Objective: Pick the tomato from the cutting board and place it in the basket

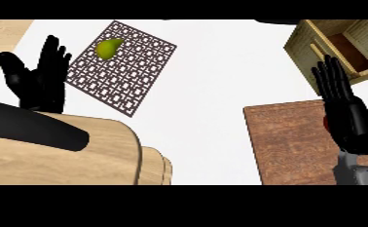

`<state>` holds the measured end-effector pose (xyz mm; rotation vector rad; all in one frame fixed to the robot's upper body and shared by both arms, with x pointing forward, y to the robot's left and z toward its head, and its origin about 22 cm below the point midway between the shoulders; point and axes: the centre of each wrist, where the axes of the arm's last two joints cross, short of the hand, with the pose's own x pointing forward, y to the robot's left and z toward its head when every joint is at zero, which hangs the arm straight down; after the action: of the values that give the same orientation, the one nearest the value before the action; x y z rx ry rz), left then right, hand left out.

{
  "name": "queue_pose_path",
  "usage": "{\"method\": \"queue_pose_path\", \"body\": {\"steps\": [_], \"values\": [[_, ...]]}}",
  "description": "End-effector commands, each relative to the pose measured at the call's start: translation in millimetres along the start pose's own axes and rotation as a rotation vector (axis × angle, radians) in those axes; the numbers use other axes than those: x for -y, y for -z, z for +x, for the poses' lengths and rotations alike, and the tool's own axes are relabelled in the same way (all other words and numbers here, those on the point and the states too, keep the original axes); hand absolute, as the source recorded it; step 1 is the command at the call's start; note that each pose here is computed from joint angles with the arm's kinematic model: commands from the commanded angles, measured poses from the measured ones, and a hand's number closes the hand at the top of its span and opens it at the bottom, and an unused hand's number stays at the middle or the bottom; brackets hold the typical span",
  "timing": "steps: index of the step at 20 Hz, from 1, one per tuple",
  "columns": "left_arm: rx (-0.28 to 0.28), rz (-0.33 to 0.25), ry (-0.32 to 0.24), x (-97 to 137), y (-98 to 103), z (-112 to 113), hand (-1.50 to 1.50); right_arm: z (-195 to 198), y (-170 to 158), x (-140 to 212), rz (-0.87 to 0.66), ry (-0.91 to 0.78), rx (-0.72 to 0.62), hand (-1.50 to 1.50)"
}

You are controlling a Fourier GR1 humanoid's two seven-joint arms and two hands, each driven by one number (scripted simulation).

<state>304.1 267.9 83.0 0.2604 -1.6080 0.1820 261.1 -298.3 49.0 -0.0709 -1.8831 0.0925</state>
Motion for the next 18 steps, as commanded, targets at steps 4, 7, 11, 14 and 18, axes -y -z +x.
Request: {"method": "queue_pose_path", "body": {"steps": [4, 7, 11, 14, 18], "values": [[-0.357, -0.104, 0.071, -1.2, -44.7, -84.7, 0.0, 27.1, 39.8, 9.2, 0.362, 0.203, 0.077, 1.5], [-0.506, -0.206, 0.126, -4.9, -65.2, -110.0, 0.0, 51.9, 51.0, -6.5, 0.744, 0.148, 0.17, 1.5], [-0.579, -0.207, 0.149, -42.1, -91.4, -129.4, 0.0, 32.2, 17.2, 1.5, 0.879, 0.212, 0.115, -1.5], [-0.594, -0.2, 0.159, -57.1, -96.1, -132.0, 0.0, 45.7, 13.0, 4.2, 0.798, 0.047, 0.128, -1.5], [-0.582, -0.18, 0.152, -46.1, -84.0, -128.6, 0.0, 103.8, 34.3, 43.9, 0.703, -0.395, 0.16, -1.5]]}}
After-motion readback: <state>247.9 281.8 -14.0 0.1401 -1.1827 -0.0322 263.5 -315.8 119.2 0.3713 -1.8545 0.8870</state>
